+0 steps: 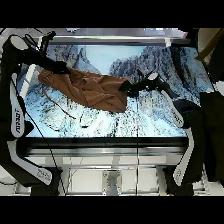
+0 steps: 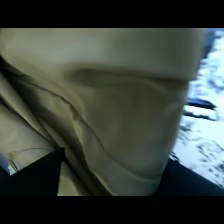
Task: Fold the clothes and pants, and hang the long-sleeved shirts on hangers.
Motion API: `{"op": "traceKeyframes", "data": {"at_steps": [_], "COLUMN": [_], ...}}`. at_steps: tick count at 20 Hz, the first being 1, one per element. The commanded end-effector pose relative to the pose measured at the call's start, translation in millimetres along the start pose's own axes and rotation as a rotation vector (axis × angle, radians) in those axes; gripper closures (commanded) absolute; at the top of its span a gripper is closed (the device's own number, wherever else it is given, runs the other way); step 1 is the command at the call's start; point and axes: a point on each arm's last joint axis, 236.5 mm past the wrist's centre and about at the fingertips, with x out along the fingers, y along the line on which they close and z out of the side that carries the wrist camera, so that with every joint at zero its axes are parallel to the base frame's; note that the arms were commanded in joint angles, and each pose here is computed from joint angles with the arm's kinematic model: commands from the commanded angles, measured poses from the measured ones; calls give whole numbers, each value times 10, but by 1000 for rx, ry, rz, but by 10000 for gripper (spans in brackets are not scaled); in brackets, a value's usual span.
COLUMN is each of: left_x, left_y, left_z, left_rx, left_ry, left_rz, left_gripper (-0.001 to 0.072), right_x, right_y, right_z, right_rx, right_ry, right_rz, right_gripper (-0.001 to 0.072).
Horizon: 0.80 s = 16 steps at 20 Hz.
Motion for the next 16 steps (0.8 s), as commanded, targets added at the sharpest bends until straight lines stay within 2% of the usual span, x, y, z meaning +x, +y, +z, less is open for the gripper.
{"op": "traceKeyframes", "data": {"at_steps": [1, 2, 3, 6, 10, 13, 16], "left_x": [-4, -5, -5, -28, -81, -106, 137], "left_y": [3, 5, 5, 49, -84, -403, -1019], "left_z": [0, -1, -1, -9, -109, -82, -86], "left_rx": [-1, -1, -1, -13, -24, 14, 122], "left_ry": [-1, 0, 0, -2, 42, 51, 96], "left_rz": [1, 1, 1, 7, -17, -37, -98], "left_gripper": [689, 689, 689, 690, 690, 690, 691], "right_x": [222, 230, 183, -210, -1216, -2091, -2784], "right_y": [308, 387, 479, 621, 659, 698, 742], "right_z": [-105, -128, -141, -199, -381, -600, -853], "right_rx": [-6, -23, -46, -145, -204, -219, -180], "right_ry": [0, 7, 16, 65, 124, 120, 73], "right_rz": [54, 61, 72, 50, -16, -71, -137], "right_gripper": [371, 597, 696, 698, 698, 698, 698]}}
